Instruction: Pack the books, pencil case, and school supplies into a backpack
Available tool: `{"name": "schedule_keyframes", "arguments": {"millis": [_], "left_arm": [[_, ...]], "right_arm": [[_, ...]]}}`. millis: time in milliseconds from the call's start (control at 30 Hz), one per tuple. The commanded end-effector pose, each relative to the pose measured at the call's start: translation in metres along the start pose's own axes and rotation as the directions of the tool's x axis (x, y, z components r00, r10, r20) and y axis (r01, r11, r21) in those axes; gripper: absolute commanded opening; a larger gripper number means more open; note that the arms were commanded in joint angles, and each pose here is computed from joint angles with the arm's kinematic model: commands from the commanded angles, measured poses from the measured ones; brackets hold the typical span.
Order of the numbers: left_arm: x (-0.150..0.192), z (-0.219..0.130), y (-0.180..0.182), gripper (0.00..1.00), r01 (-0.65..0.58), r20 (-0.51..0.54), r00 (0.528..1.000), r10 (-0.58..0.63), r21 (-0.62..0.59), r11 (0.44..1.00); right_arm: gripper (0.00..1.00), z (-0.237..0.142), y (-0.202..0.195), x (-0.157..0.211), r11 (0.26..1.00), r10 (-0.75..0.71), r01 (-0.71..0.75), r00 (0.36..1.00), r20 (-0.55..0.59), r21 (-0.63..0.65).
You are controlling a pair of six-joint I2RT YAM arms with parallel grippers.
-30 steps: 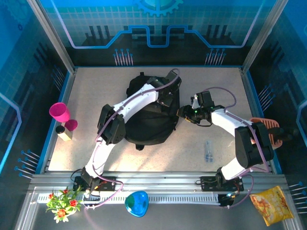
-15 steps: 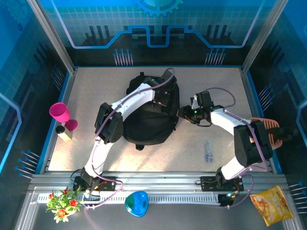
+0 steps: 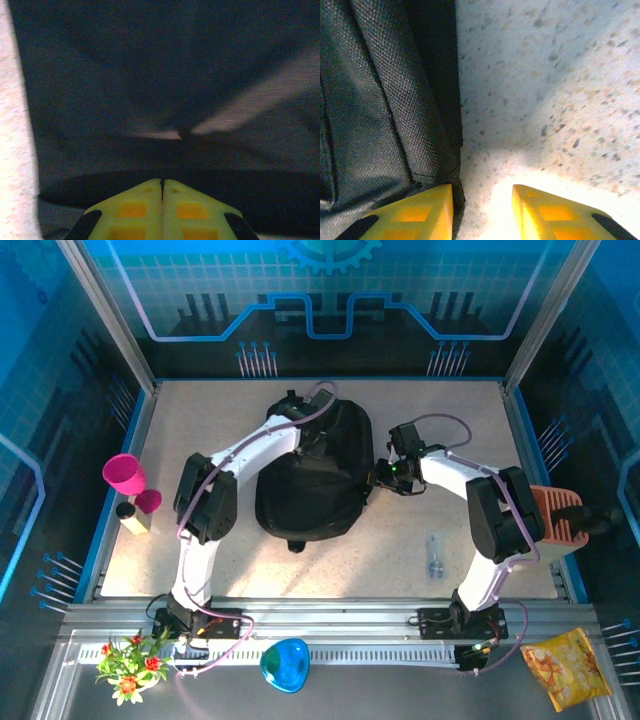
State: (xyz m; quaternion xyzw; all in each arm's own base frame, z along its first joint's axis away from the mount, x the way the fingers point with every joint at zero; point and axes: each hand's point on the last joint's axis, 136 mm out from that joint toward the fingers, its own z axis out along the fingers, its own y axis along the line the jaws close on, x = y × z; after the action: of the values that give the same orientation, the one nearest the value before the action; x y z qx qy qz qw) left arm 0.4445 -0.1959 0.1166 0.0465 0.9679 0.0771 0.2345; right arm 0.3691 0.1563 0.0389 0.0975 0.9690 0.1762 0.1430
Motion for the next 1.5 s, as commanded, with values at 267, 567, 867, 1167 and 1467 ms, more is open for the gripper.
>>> {"name": "schedule_keyframes", "arguments": {"millis": [267, 567, 867, 1167, 1467], "left_arm": [[0.022, -0.010, 0.113, 0.00, 0.229, 0.035, 0.973, -0.226, -0.162, 0.960], [0.048, -0.032, 0.112, 0.28, 0.323, -0.004, 0.946, -0.323, -0.050, 0.945], [0.071, -0.070, 0.084, 0.67, 0.369, -0.030, 0.928, -0.372, 0.221, 0.903], [0.093, -0.076, 0.065, 0.76, 0.370, -0.038, 0.923, -0.383, 0.366, 0.854], [0.113, -0.073, 0.042, 0.77, 0.369, -0.098, 0.926, -0.364, 0.441, 0.818]], "right_arm": [[0.34, 0.008, -0.024, -0.029, 0.981, -0.075, 0.067, 0.996, 0.040, 0.184], [0.55, -0.036, 0.021, -0.053, 0.985, -0.170, 0.167, 0.977, 0.131, 0.035], [0.78, -0.093, -0.067, 0.030, 0.933, -0.048, 0.031, 0.998, 0.039, 0.359], [0.88, -0.121, -0.147, 0.118, 0.786, 0.110, -0.077, 0.994, -0.015, 0.613], [0.86, -0.082, -0.131, 0.155, 0.890, 0.186, -0.114, 0.974, -0.125, 0.441]]}}
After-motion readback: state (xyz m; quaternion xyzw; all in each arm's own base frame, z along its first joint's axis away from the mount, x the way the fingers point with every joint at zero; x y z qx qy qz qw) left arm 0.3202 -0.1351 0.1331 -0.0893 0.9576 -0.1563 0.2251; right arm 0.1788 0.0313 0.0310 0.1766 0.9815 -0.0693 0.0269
